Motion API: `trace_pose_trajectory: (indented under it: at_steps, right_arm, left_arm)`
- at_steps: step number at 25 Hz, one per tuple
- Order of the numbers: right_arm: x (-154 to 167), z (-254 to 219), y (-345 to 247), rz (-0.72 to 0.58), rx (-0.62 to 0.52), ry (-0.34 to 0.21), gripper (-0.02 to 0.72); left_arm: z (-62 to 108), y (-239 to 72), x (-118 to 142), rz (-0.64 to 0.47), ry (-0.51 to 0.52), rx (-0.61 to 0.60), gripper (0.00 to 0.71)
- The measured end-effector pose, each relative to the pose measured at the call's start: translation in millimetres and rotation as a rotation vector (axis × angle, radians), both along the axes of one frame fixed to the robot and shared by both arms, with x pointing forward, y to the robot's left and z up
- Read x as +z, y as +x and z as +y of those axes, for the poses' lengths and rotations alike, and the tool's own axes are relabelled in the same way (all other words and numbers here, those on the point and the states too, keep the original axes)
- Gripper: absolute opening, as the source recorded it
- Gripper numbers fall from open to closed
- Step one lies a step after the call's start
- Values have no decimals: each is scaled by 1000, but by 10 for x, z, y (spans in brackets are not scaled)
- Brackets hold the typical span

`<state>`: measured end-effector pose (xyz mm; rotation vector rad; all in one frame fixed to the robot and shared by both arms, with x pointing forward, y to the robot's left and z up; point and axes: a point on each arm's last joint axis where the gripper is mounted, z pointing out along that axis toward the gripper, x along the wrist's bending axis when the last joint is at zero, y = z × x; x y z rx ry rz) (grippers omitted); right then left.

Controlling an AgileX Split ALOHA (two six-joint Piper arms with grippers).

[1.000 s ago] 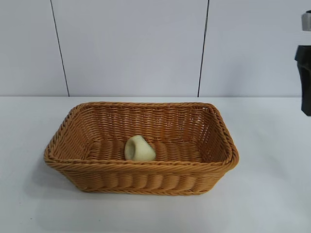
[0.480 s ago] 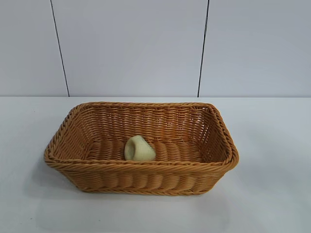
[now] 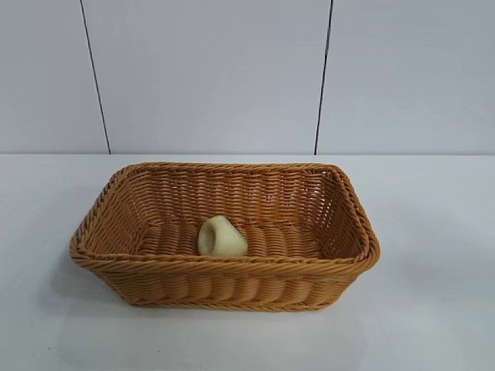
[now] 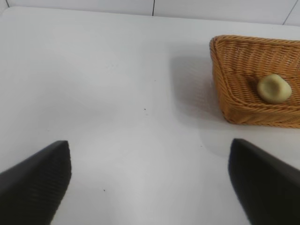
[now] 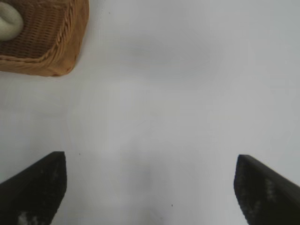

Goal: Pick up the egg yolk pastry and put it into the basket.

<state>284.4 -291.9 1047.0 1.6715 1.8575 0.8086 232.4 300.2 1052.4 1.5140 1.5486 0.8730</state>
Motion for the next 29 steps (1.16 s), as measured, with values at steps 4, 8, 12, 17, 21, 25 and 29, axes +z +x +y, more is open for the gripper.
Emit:
trace_pose_trajectory:
  at_steps: [4, 8, 12, 17, 21, 25, 29]
  right_arm:
    - [25, -13, -92, -60, -11, 6, 695]
    - [50, -39, -248, -163, -69, 10, 695]
    - [64, -45, -466, -304, -84, 16, 695]
    - [62, -46, -493, -321, -84, 17, 695]
    - [62, -46, -493, -321, -84, 17, 695]
    - [62, -46, -493, -321, -84, 17, 695]
    - [62, -46, -493, -321, -84, 17, 695]
  left_arm:
    - [0, 0, 0, 0, 0, 0, 653]
    - [0, 0, 0, 0, 0, 0, 653]
    - [0, 0, 0, 0, 0, 0, 653]
    - [0, 0, 0, 0, 0, 0, 653]
    - [0, 0, 0, 0, 0, 0, 653]
    - [0, 0, 0, 0, 0, 0, 653]
    - [0, 0, 0, 0, 0, 0, 653]
